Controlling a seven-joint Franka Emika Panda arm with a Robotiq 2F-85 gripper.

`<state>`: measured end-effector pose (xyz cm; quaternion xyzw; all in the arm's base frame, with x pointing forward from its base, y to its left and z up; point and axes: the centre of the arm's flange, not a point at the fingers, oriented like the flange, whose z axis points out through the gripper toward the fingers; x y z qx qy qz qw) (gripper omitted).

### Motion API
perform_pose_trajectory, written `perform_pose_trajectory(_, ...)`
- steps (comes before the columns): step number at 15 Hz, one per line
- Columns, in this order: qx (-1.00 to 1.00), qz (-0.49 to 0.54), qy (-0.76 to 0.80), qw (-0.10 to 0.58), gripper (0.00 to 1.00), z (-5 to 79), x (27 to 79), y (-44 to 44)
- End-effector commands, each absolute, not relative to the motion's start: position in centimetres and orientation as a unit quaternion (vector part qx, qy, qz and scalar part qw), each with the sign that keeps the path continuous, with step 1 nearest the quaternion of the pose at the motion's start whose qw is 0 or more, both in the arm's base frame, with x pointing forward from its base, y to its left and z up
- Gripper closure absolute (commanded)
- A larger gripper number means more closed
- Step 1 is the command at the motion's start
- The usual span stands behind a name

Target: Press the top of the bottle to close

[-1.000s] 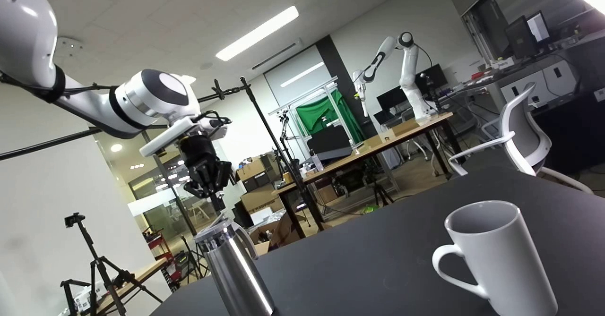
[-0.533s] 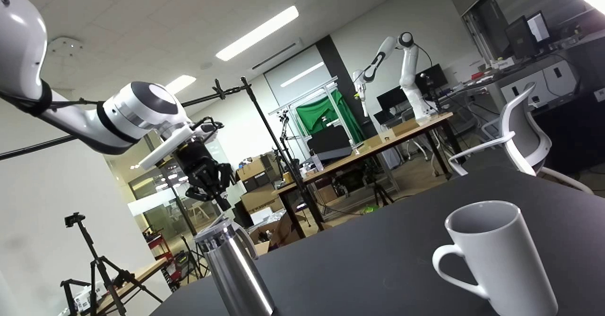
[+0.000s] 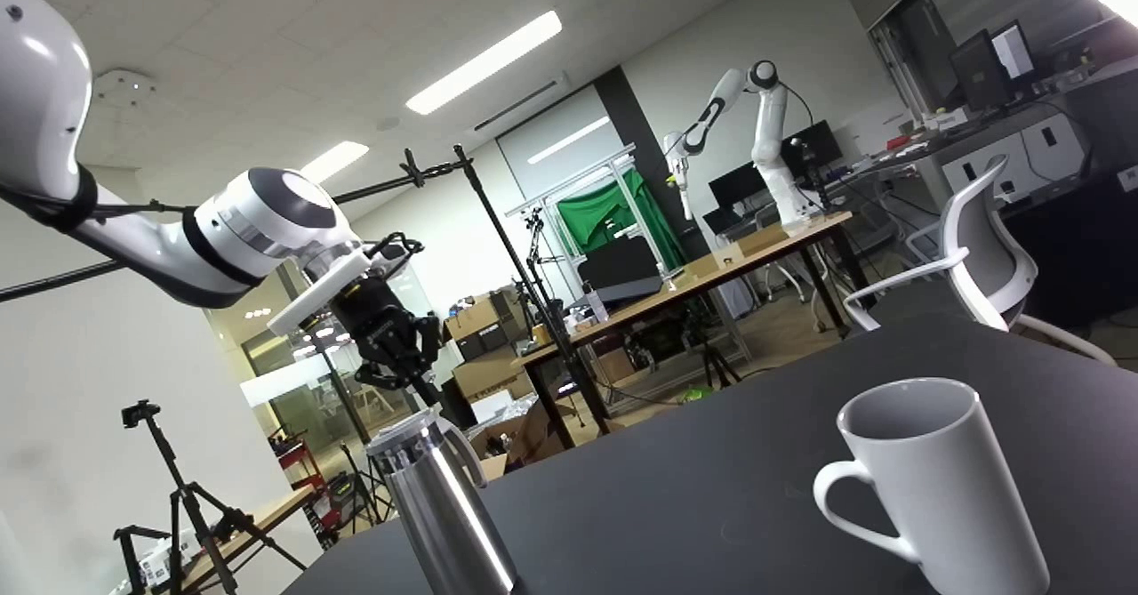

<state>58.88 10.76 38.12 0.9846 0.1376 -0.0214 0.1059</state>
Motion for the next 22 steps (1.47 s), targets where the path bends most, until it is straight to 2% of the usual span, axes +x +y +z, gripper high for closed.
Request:
perform_pose_trajectory(1, 0.987, -0.019, 0.12, 0.105, 1.0, 38.2, 58.2, 10.4)
perform_pose_trajectory(6, 0.994, -0.006, 0.097, 0.057, 1.0, 41.8, 57.1, 9.4)
perform_pose_trajectory(9, 0.993, 0.023, 0.075, 0.083, 0.99, 45.2, 55.1, 7.9)
perform_pose_trajectory(10, 0.993, 0.027, 0.068, 0.093, 0.74, 46.4, 54.1, 7.2)
perform_pose_trajectory(11, 0.993, 0.026, 0.057, 0.099, 0.74, 47.5, 52.8, 6.0)
perform_pose_trajectory(12, 0.993, 0.023, 0.049, 0.104, 0.68, 48.5, 51.7, 5.0)
perform_pose_trajectory(18, 0.995, -0.017, -0.028, 0.099, 0.27, 53.1, 45.1, -3.1)
perform_pose_trajectory(19, 0.995, -0.008, -0.004, 0.104, 0.47, 52.0, 47.7, -1.2)
perform_pose_trajectory(22, 0.995, -0.012, -0.023, 0.101, 0.28, 53.1, 45.7, -3.2)
